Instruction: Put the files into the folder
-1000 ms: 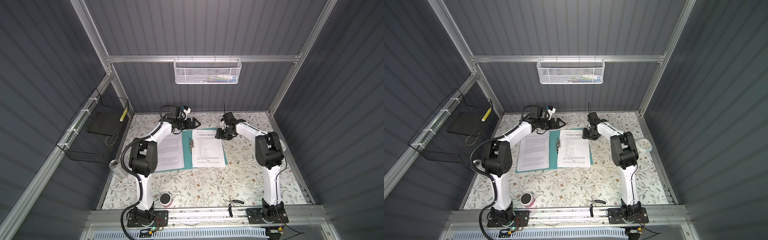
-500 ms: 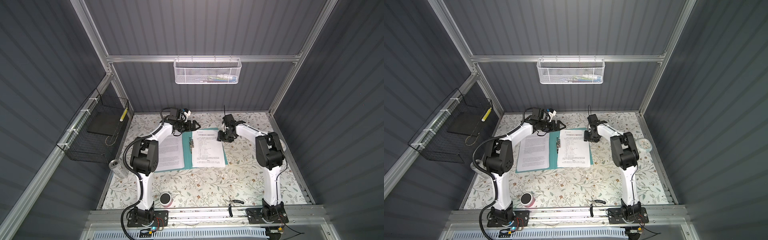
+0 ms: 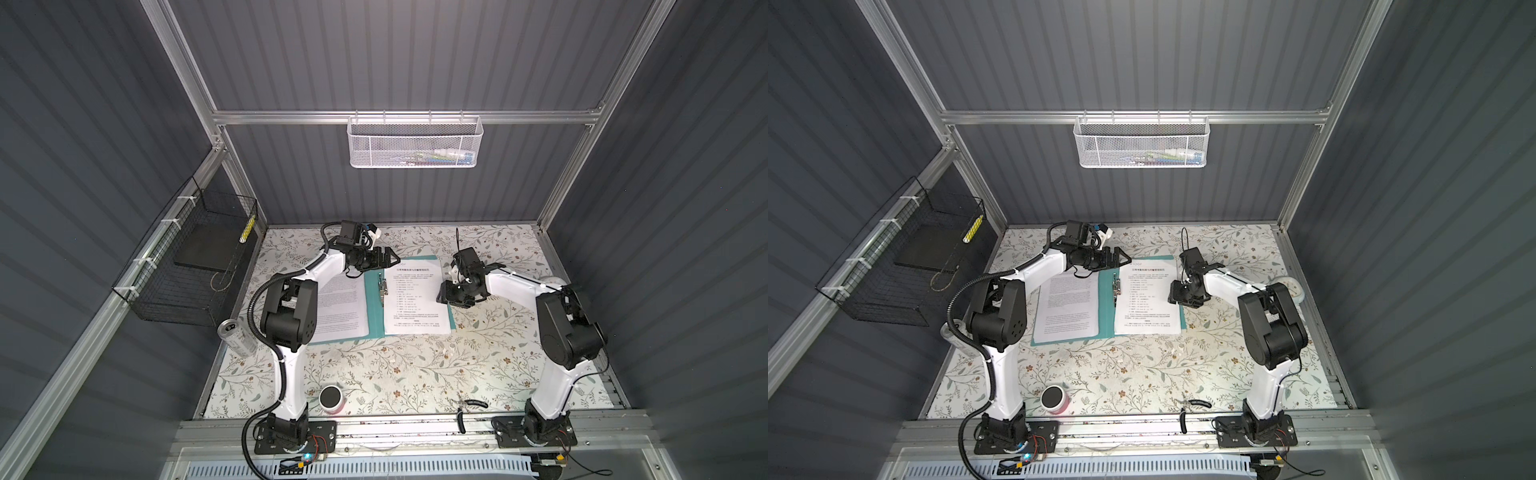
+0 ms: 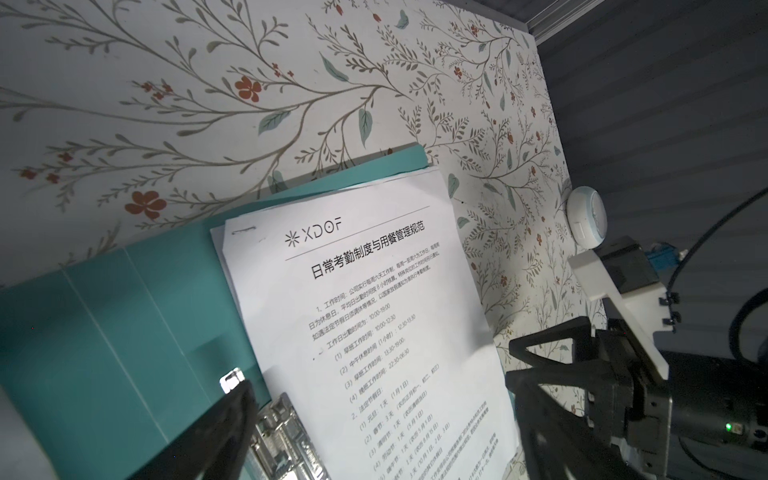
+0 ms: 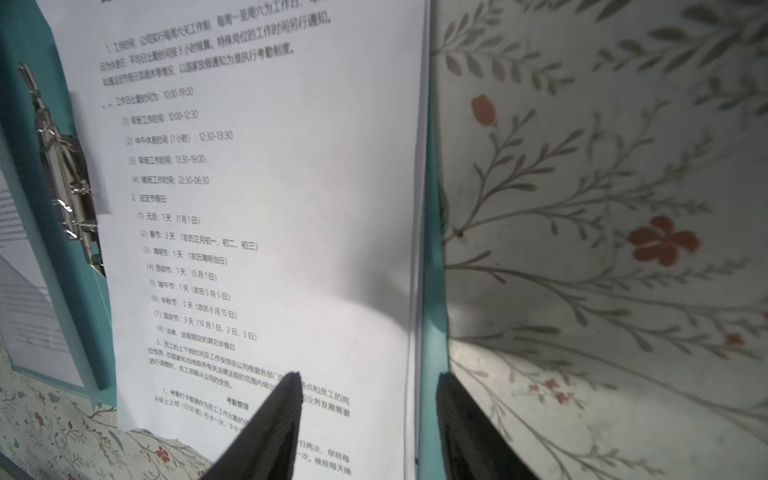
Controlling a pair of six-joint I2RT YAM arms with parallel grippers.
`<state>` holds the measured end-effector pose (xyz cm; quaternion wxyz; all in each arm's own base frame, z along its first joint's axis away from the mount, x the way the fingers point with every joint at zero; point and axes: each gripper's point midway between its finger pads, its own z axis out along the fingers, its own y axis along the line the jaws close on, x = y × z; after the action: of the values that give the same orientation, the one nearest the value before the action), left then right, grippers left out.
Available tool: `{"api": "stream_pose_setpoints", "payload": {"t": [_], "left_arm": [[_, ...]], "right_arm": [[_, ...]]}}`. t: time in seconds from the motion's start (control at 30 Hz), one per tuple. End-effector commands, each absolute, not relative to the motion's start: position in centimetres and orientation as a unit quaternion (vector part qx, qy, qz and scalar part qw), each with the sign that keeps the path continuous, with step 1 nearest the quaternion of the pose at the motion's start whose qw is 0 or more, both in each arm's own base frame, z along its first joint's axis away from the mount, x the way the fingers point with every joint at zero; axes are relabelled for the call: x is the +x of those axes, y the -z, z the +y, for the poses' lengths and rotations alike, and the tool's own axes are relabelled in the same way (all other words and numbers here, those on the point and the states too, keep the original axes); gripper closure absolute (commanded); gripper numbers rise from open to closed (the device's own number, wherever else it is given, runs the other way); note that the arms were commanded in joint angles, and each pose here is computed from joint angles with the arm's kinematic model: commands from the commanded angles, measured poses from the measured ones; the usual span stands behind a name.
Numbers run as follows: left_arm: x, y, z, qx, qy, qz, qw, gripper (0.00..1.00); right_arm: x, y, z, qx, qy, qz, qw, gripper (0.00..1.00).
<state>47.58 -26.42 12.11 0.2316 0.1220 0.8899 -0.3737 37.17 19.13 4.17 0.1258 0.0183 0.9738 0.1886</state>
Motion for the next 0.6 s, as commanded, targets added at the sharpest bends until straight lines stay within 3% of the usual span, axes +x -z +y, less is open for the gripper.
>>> {"api": "stream_pose_setpoints", "payload": {"t": [0.0,0.57], "left_arm": [[47.0,-13.7,-27.1,0.138,0.387,0.879,0.242,0.03],[47.1,-13.6,-27.0,0.140,0.383,0.880,0.244,0.01]], "right_arm": [[37.1,-3.9,19.8,0.021,-0.202,0.971,0.124,0.45],[37.5,-2.6,20.2,0.016,-0.198,0.974,0.108,0.45]]}}
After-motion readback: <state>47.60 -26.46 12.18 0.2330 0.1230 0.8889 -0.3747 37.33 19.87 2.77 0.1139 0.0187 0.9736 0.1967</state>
